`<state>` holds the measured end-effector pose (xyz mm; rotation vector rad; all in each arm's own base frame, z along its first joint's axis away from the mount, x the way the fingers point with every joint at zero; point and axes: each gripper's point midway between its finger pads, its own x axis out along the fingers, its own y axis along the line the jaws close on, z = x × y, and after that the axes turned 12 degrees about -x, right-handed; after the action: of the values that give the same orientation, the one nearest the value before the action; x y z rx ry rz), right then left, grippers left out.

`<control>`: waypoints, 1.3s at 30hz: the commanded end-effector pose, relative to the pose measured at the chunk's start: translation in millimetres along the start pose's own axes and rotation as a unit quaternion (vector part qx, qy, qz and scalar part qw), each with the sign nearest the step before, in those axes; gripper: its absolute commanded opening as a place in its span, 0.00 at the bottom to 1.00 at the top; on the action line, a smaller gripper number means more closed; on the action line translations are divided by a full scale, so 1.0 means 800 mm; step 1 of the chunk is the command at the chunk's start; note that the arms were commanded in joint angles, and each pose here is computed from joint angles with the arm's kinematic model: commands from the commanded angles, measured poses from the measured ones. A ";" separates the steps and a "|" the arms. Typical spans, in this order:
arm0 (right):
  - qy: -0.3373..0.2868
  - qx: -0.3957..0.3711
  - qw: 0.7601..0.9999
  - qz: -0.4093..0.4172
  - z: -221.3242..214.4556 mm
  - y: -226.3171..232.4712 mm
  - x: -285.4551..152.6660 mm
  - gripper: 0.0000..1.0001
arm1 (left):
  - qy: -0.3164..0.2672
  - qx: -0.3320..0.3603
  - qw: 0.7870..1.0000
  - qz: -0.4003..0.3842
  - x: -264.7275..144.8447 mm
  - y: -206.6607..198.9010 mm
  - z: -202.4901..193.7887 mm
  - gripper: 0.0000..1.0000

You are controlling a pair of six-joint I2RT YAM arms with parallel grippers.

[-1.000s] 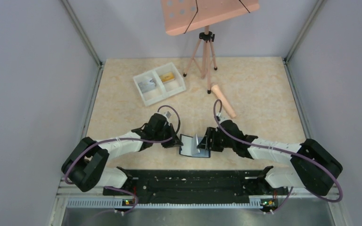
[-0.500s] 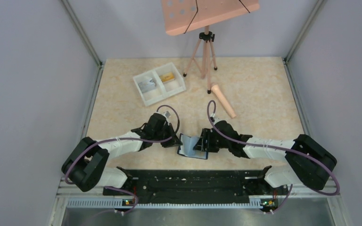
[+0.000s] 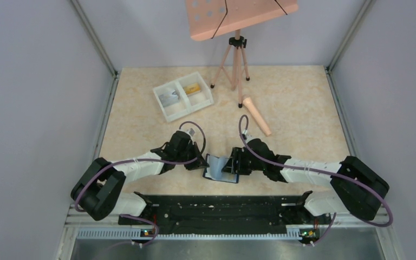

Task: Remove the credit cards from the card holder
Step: Open the card holder at the center of the board.

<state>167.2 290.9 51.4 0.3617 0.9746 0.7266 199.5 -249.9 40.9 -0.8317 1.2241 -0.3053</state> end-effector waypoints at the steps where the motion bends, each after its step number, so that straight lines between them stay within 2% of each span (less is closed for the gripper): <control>1: -0.057 -0.018 0.995 0.077 0.048 0.065 -0.012 0.49 | 0.008 0.002 1.000 -0.022 0.003 -0.009 -0.006 0.00; 8: -0.061 -0.019 0.995 0.078 0.048 0.065 -0.015 0.53 | 0.007 0.001 1.000 -0.021 0.001 -0.009 -0.006 0.00; 16: -0.062 -0.019 0.995 0.071 0.047 0.061 -0.014 0.49 | 0.004 -0.002 1.000 -0.020 0.000 -0.008 -0.006 0.01; 23: -0.060 -0.018 0.996 0.062 0.044 0.055 -0.012 0.44 | -0.003 -0.008 1.000 -0.018 -0.005 -0.008 -0.004 0.09; 33: -0.062 -0.018 0.996 0.064 0.046 0.056 -0.011 0.37 | -0.009 -0.014 1.000 0.000 -0.012 -0.002 -0.003 0.32; 39: -0.061 -0.017 0.996 0.063 0.046 0.056 -0.010 0.36 | -0.046 -0.014 0.999 0.022 -0.034 -0.003 0.010 0.41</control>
<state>171.3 304.5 79.0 0.4123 0.8970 0.7851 189.1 -238.0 44.0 -0.8411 1.2317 -0.2417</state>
